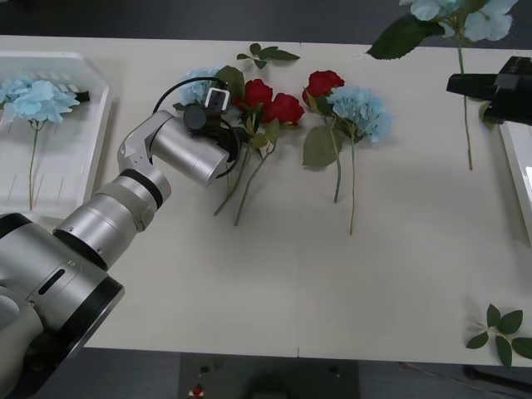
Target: Put the red flowers into the right box and the blue flowers into the left box
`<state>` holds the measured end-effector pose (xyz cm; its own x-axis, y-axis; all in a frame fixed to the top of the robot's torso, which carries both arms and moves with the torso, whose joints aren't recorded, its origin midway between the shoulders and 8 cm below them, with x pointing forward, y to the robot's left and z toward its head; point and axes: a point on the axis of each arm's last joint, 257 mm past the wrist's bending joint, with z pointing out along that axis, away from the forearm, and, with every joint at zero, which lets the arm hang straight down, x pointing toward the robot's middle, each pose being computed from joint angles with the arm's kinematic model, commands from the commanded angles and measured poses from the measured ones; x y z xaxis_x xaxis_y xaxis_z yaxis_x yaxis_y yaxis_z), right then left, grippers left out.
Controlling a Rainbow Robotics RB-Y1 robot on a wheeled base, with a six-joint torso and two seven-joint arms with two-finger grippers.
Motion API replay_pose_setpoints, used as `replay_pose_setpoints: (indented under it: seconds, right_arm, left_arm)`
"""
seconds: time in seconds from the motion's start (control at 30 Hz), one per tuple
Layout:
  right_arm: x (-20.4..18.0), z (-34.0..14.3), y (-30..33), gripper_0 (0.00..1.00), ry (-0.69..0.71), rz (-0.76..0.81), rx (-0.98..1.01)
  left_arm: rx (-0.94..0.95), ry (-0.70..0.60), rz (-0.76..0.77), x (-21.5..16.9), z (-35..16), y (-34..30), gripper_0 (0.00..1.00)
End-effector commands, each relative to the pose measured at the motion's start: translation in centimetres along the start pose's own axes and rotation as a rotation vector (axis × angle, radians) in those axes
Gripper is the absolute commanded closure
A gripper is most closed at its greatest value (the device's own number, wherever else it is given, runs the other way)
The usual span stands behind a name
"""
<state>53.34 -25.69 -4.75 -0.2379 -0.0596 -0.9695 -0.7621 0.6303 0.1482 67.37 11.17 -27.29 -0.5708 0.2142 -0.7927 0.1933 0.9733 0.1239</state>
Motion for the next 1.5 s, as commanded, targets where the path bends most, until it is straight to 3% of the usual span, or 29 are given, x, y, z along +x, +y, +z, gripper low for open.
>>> replay_pose_setpoints:
  seconds: [0.03, 0.5, 0.7, 0.83, 1.03, 1.27, 1.5]
  right_arm:
    - [-2.1, 2.3, 2.2, 1.0, -0.046, -0.015, -0.045]
    - [-3.6, 4.8, 6.3, 1.0, -0.103, 0.02, -0.134]
    - [-3.5, 6.1, 7.9, 1.0, -0.116, 0.051, -0.162]
    - [-3.7, 6.8, 9.1, 1.0, -0.117, 0.051, -0.175]
    - [-3.7, 7.3, 10.3, 1.0, -0.114, 0.06, -0.184]
    - [-3.5, 7.3, 10.6, 1.0, -0.107, 0.062, -0.194]
    - [-3.4, 7.3, 10.7, 1.0, -0.104, 0.063, -0.198]
  left_arm:
    - [0.001, -0.048, 0.009, -2.7, -0.5, -0.6, 1.0]
    - [0.011, -0.056, -0.016, -3.1, -0.6, -0.9, 1.0]
    - [-0.038, 0.002, -0.008, -4.2, -2.5, 1.4, 1.0]
    - [-0.058, 0.144, 0.033, -4.7, -7.4, 4.5, 1.0]
    - [-0.003, 0.24, 0.068, -5.1, -13.5, 6.2, 1.0]
    - [0.055, 0.162, 0.023, -7.3, -20.3, 9.9, 1.0]
    - [-0.001, 0.071, -0.081, -8.4, -27.9, 17.5, 1.0]
